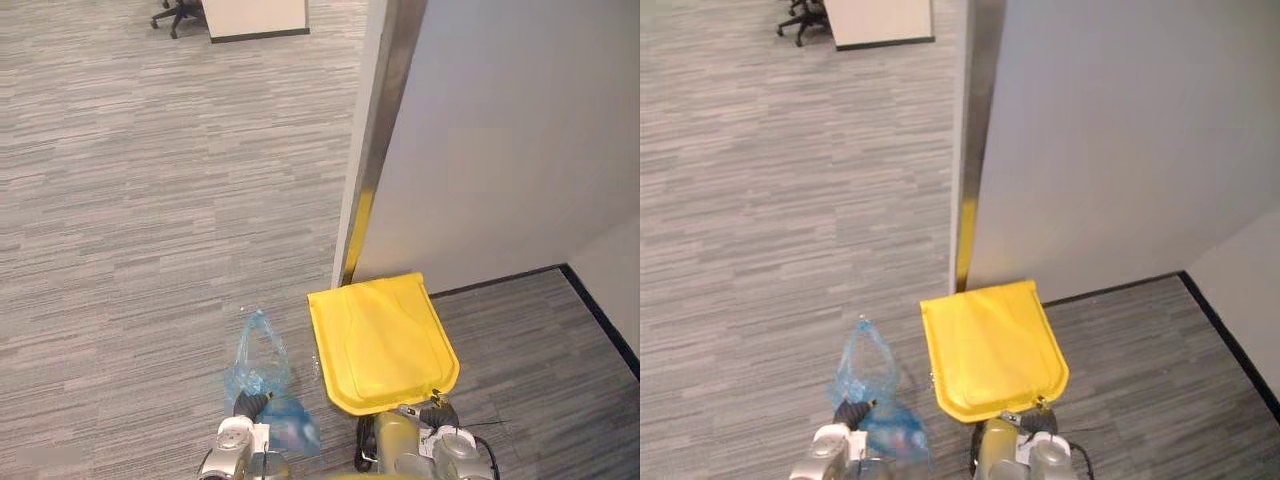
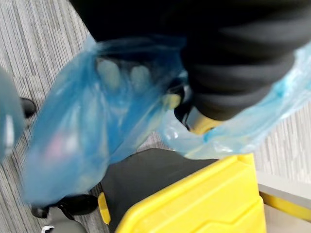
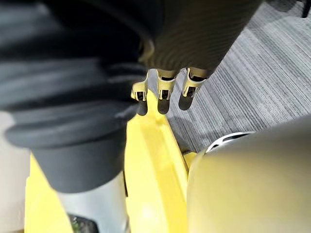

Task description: Gather rubbish on tea table into small bin, then transfer packed bag to large trash can.

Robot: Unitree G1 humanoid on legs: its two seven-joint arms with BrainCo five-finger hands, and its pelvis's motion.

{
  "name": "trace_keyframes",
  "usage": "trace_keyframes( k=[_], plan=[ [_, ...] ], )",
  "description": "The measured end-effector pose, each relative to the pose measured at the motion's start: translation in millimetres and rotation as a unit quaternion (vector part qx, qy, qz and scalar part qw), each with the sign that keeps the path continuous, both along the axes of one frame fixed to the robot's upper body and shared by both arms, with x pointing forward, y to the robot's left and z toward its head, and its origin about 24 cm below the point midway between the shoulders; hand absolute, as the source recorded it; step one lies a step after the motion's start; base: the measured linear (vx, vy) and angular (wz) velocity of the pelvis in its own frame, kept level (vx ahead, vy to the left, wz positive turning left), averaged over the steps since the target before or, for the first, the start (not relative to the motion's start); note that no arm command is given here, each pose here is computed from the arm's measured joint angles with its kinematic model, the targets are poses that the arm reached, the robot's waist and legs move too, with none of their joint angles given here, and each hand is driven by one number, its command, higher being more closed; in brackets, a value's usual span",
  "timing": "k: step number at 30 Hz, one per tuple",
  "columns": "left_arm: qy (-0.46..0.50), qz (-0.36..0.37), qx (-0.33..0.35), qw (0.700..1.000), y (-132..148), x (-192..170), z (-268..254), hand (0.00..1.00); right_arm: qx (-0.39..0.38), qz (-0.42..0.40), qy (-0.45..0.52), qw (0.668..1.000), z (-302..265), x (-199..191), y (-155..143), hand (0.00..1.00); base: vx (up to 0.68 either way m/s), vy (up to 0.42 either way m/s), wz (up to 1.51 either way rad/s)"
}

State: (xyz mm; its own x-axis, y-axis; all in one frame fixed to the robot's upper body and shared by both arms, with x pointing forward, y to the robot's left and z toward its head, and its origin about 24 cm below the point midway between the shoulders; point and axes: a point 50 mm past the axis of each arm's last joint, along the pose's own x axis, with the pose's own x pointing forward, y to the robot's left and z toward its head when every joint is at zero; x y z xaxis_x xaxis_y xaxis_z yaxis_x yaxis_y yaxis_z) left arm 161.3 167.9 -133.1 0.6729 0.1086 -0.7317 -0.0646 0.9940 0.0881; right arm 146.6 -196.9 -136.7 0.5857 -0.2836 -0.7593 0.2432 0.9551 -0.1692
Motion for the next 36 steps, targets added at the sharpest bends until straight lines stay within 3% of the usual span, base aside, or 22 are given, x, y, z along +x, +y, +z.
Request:
trace_keyframes(
  k=[18,21,23,36],
  plan=[
    [-0.012,0.004,-0.002,1.0,1,1,3,1.0,0.011,0.008,0.025,1.0,-8,-22,10,0.0,-0.1,-0.013,-0.01],
    [0.026,0.011,0.002,1.0,7,-21,-6,1.0,0.017,0.006,0.051,0.999,-15,-34,12,0.0,-0.14,-0.179,-0.17],
    [0.015,0.011,-0.017,1.0,-4,-18,-5,1.0,-0.012,0.012,0.051,0.999,-11,-23,-10,0.0,-0.18,-0.037,-0.41],
    [0.028,0.014,-0.017,0.999,-1,-21,-8,1.0,-0.023,-0.025,0.06,0.998,-12,-34,-24,0.0,-0.17,-0.001,0.16]
  ],
)
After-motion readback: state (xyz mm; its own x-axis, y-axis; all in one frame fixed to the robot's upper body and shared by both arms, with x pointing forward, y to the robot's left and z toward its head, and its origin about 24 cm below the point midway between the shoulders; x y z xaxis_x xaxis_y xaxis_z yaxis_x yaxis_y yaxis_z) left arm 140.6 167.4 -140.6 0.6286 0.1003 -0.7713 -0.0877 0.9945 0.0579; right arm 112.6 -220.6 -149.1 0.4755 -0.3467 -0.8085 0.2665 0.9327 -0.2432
